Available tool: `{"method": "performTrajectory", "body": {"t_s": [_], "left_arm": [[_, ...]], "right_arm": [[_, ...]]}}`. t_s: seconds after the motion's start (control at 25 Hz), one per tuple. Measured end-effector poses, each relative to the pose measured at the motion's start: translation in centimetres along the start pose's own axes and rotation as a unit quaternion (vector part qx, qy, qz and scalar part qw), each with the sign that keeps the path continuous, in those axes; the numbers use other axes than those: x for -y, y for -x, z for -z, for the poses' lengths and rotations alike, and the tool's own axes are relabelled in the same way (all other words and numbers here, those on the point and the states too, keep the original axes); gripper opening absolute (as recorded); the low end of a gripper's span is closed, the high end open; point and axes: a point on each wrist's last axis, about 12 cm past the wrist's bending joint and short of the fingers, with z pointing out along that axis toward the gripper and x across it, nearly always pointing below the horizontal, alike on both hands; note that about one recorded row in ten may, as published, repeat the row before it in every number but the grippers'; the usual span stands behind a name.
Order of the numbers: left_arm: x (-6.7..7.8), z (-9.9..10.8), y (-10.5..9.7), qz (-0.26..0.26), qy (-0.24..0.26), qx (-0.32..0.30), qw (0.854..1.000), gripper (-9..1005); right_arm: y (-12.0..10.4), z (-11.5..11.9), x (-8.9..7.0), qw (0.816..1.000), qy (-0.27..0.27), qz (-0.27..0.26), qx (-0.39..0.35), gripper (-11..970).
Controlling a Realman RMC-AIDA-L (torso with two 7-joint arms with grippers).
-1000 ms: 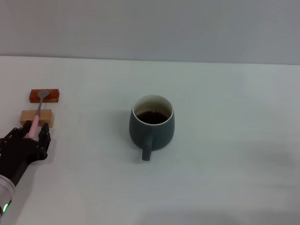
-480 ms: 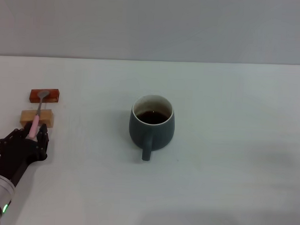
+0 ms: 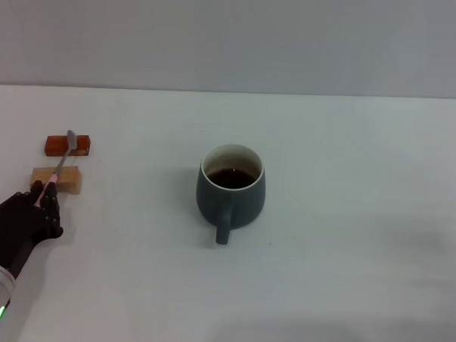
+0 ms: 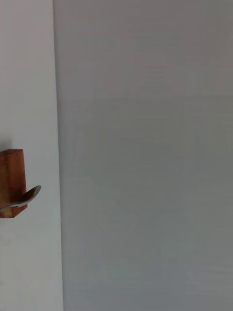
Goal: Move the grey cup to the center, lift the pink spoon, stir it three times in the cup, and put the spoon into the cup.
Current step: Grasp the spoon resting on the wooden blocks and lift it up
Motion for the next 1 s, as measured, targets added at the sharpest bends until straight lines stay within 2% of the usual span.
{"method": "performTrajectory", "body": {"t_s": [0.4, 1.0], "left_arm": [[0.45, -0.09, 0.25, -0.002, -0.011, 0.008, 1.000, 143], [0.80, 0.20, 0.97, 0.004, -0.021, 0.035, 0.999, 140]], "right_arm": [[-0.06, 0.14, 0.10, 1.000, -0.002, 0.000, -0.002, -1], [-0.04, 0.09, 0.16, 1.000, -0.004, 0.000, -0.001, -1]]}}
